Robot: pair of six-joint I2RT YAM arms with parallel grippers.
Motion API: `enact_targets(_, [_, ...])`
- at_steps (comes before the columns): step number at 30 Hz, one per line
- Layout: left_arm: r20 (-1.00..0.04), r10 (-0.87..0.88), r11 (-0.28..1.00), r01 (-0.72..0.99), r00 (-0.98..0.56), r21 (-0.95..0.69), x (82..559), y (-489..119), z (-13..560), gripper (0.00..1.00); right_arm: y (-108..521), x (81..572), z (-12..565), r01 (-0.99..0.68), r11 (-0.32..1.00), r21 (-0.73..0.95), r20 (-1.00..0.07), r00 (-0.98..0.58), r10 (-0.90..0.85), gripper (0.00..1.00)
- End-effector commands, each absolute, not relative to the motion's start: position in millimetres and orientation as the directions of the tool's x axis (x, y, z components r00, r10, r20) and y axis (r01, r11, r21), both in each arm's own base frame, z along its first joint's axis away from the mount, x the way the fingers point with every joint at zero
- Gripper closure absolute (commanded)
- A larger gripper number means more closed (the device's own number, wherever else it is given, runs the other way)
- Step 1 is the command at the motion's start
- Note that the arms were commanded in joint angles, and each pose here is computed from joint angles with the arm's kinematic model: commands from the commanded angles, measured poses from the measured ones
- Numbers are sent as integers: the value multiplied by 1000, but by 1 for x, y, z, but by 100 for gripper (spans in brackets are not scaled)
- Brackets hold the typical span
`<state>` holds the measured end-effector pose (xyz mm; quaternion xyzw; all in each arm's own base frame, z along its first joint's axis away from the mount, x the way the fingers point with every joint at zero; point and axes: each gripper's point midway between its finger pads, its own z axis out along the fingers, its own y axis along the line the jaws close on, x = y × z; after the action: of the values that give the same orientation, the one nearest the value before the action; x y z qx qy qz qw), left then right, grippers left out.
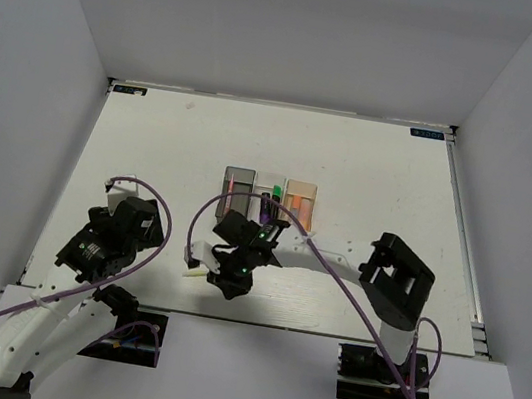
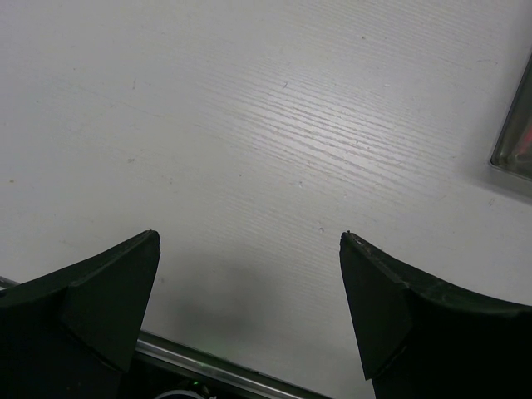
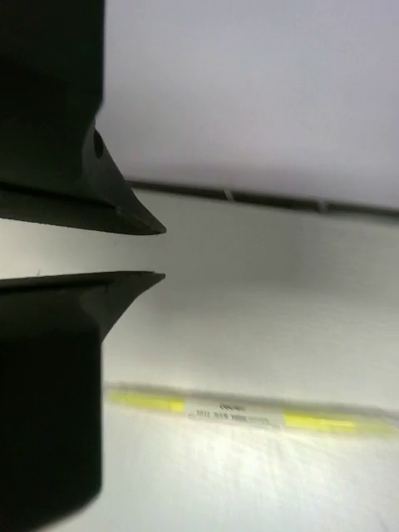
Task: Sort the stationery into containers
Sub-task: Move the pen to the center of the board, then pick up the pen from the center of the board.
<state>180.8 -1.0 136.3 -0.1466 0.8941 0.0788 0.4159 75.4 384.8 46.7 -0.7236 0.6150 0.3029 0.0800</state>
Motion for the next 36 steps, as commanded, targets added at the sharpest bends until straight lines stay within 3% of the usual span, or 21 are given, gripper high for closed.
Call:
enact_targets(1, [-776, -209, 936, -351, -595, 17, 184, 2, 135, 0, 404, 118, 100, -971, -237, 21, -610, 175, -773, 71])
enact_targets(2, [-774, -196, 942, -336, -602, 23, 186, 1, 133, 0, 406, 126, 104, -969, -244, -22, -612, 207, -764, 67])
enact_targets(5, [-696, -218, 969, -238, -684, -70, 200, -32, 112, 38, 398, 149, 112, -979, -183, -89, -611, 199, -766, 67])
enact_targets(6, [-672, -246, 962, -262, -698, -79, 203, -30, 106, 66, 393, 153, 109, -982, -162, -93, -606, 185, -774, 72])
enact_targets(8, [-591, -278, 960, -238, -757, -146, 213, -50, 91, 89, 388, 160, 117, -985, -117, -123, -620, 168, -766, 81])
enact_targets(9, [-560, -329, 944, -284, -761, -169, 214, -48, 90, 100, 384, 164, 115, -988, -89, -122, -622, 146, -769, 93])
enact_targets(11, [-513, -340, 940, -271, -788, -206, 227, -62, 80, 100, 377, 174, 122, -988, -29, -152, -633, 120, -765, 100])
enact_targets(18, [-514, -329, 942, -239, -792, -236, 267, -88, 79, 99, 354, 179, 131, -988, 53, -144, -673, 59, -737, 100])
enact_targets(21, [-522, -337, 940, -249, -783, -234, 279, -89, 81, 92, 346, 182, 129, -988, 75, -138, -680, 39, -733, 100])
enact_targets(24, [-545, -336, 940, -242, -768, -238, 286, -89, 86, 80, 340, 182, 127, -989, 86, -124, -685, 23, -728, 99])
enact_targets(27, [-558, -298, 949, -180, -774, -257, 294, -98, 85, 61, 338, 183, 124, -990, 92, -108, -687, 8, -726, 96])
enact_targets(28, [-561, -241, 962, -120, -792, -243, 296, -102, 85, 55, 337, 184, 124, -990, 95, -104, -688, 2, -726, 96])
enact_targets(29, [-553, -219, 962, -81, -804, -262, 297, -109, 86, 43, 336, 186, 124, -990, 99, -100, -690, -3, -724, 94])
enact_targets(32, [-559, -27, 965, 125, -829, -231, 302, -122, 80, 23, 333, 187, 122, -991, 106, -85, -691, -18, -723, 92])
enact_targets(36, [-529, 141, 931, 294, -837, -217, 304, -135, 71, 22, 328, 188, 118, -991, 113, -67, -688, -36, -724, 91])
